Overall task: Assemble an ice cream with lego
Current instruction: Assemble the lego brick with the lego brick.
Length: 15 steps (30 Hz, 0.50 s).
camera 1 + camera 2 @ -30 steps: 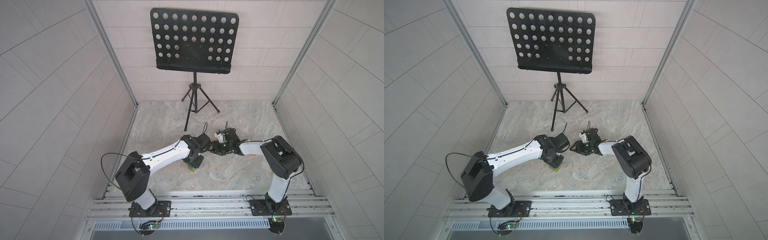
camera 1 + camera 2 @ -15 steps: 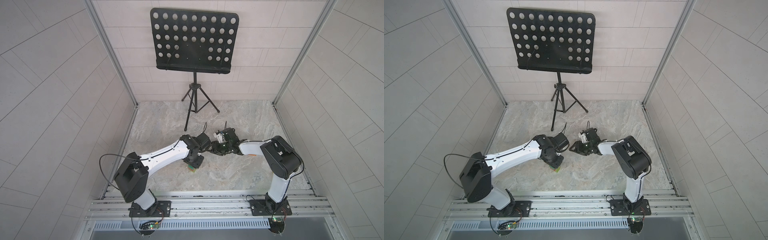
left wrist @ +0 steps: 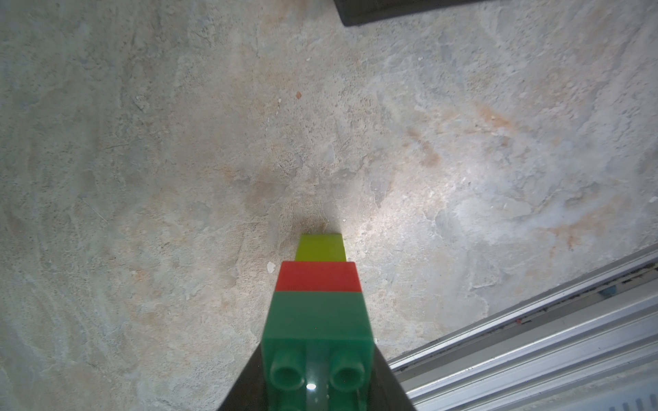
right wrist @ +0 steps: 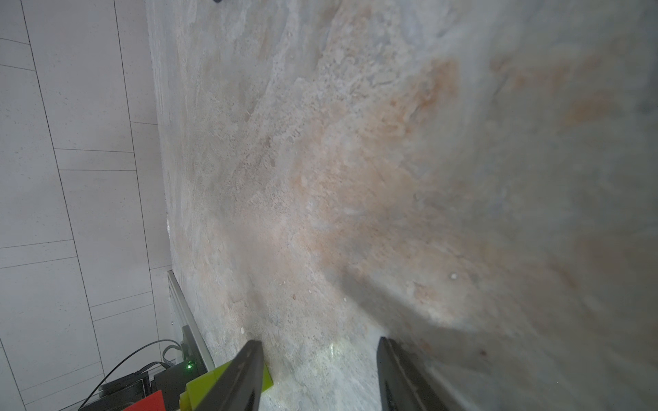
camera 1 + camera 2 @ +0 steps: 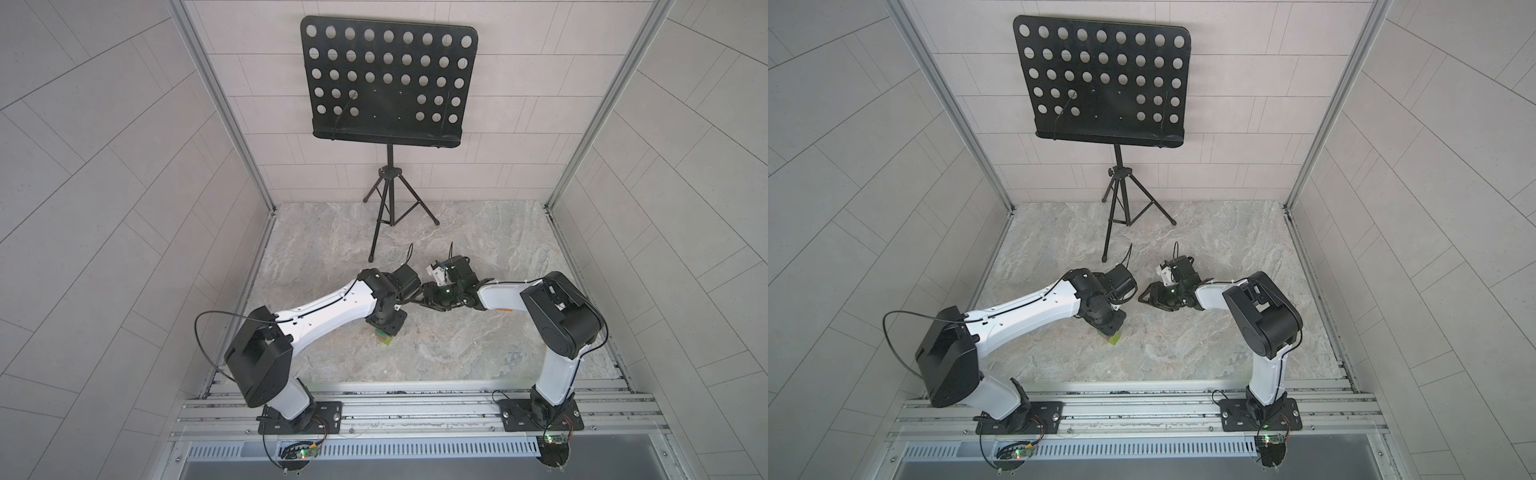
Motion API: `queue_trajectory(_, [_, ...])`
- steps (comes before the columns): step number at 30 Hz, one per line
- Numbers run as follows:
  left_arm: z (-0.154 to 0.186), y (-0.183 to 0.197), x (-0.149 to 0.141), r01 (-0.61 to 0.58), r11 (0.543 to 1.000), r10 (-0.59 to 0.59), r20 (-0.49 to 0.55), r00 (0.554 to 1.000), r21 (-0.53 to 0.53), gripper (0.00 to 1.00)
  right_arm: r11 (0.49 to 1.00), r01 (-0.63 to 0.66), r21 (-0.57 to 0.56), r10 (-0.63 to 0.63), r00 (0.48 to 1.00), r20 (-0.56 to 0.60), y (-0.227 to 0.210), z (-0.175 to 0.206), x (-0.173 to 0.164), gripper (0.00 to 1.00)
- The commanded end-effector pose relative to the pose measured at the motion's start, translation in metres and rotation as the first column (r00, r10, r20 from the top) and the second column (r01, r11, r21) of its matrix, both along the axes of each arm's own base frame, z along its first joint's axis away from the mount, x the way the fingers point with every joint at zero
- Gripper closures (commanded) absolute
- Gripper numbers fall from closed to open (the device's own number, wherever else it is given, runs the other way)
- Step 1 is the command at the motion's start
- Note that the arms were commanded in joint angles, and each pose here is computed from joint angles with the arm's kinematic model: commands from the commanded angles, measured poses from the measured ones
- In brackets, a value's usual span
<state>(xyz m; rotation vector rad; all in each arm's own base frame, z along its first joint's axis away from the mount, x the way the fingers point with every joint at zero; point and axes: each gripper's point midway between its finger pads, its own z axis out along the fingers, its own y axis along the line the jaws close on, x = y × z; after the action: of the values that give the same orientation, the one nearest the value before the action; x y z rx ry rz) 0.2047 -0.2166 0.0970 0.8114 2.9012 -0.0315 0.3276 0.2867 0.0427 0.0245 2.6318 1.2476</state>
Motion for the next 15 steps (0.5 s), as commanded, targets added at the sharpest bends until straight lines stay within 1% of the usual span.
queue_trajectory(1, [-0.01, 0.002, -0.004, 0.002, 1.0, -0.002, -0.028, 1.0, 0.01, 0.96, 0.999, -0.01, -0.043, 0.008, 0.999, -0.032, -0.002, -0.011, -0.008, 0.43])
queue_trajectory(15, [-0.025, 0.007, -0.007, 0.007, 0.999, -0.005, -0.042, 0.999, 0.04, 0.96, 0.998, -0.031, -0.049, 0.03, 0.999, -0.025, 0.002, -0.009, -0.01, 0.41])
